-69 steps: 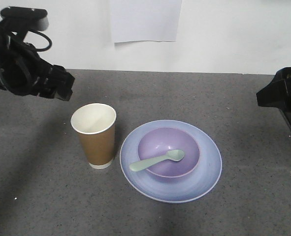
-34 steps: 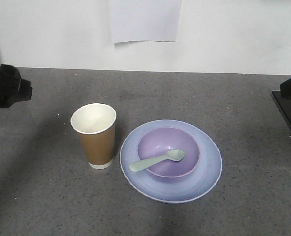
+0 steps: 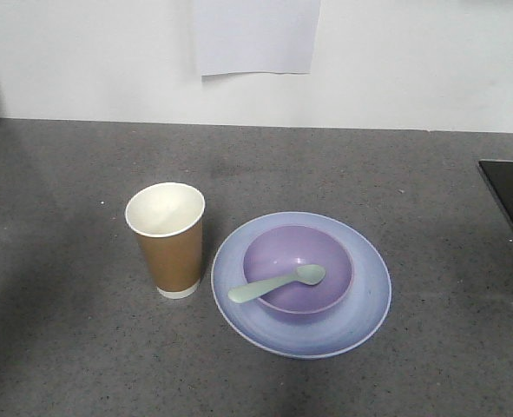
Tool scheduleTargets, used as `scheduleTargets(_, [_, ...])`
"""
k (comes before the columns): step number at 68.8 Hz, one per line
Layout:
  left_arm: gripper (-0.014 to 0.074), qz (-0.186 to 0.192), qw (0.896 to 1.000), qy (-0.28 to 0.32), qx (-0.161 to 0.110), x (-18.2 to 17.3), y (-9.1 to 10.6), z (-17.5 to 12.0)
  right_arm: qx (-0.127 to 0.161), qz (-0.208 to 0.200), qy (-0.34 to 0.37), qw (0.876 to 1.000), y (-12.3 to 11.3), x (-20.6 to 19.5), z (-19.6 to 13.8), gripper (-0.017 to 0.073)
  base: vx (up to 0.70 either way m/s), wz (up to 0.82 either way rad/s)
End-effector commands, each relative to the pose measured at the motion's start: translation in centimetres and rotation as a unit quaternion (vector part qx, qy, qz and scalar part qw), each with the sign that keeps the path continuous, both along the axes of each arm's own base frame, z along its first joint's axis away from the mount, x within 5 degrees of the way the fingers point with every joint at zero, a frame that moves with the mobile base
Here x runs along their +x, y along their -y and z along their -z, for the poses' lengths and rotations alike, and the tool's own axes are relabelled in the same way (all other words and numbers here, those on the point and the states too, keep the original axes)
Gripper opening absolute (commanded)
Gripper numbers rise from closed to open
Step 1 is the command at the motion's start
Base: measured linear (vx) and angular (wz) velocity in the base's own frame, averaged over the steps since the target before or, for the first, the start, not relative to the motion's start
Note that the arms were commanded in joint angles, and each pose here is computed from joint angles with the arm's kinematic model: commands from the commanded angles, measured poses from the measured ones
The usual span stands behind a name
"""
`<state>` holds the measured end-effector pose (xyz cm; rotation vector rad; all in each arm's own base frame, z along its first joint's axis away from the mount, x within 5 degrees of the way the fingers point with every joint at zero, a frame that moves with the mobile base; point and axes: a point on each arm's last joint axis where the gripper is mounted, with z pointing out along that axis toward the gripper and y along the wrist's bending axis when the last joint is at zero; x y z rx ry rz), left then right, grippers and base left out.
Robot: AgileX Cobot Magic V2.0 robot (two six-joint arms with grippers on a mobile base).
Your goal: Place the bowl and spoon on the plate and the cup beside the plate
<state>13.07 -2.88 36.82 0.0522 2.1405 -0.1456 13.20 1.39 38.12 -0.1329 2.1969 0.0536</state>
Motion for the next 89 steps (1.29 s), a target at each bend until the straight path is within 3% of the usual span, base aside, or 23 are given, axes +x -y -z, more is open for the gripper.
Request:
scheduleTargets(1, [0.0485, 0.004, 0.997, 0.069, -0.014, -1.3, -0.4, -0.9, 0.005, 0.006, 0.066, 0.998, 0.2, -1.0, 0.1, 0.0587, 0.00, 0.00])
scheduleTargets(12, [0.0477, 0.006, 0.995, 0.094, -0.021, -2.9, -0.9, -0.3, 0.008, 0.006, 0.096, 0.995, 0.4, -2.8, 2.3, 0.0581, 0.00, 0.00])
scheduleTargets(23, [0.0375, 0.005, 0.995, 0.102, -0.019, -3.6, -1.2, -0.2, 0.011, 0.006, 0.127, 0.992, 0.5, -3.9, 2.8, 0.0502, 0.00, 0.00])
scheduleTargets(30, [0.0230, 0.005, 0.994, 0.103, -0.019, -3.6, -1.2, -0.3, 0.012, 0.006, 0.142, 0.990, 0.5, -4.3, 2.6, 0.0382, 0.00, 0.00])
scheduleTargets(39, [-0.0002, 0.006, 0.994, 0.105, -0.020, -3.6, -1.1, -0.3, 0.013, 0.006, 0.144, 0.990, 0.5, -4.3, 2.5, 0.0151, 0.00, 0.00])
scheduleTargets(46, [-0.0008, 0.006, 0.994, 0.105, -0.019, -3.6, -1.1, -0.3, 0.012, 0.006, 0.143, 0.990, 0.5, -4.3, 2.6, -0.0017, 0.00, 0.00])
scheduleTargets(89, [-0.0008, 0.005, 0.995, 0.098, -0.018, -3.6, -1.2, -0.2, 0.016, 0.005, 0.135, 0.991, 0.5, -4.4, 2.7, -0.0010, 0.00, 0.00])
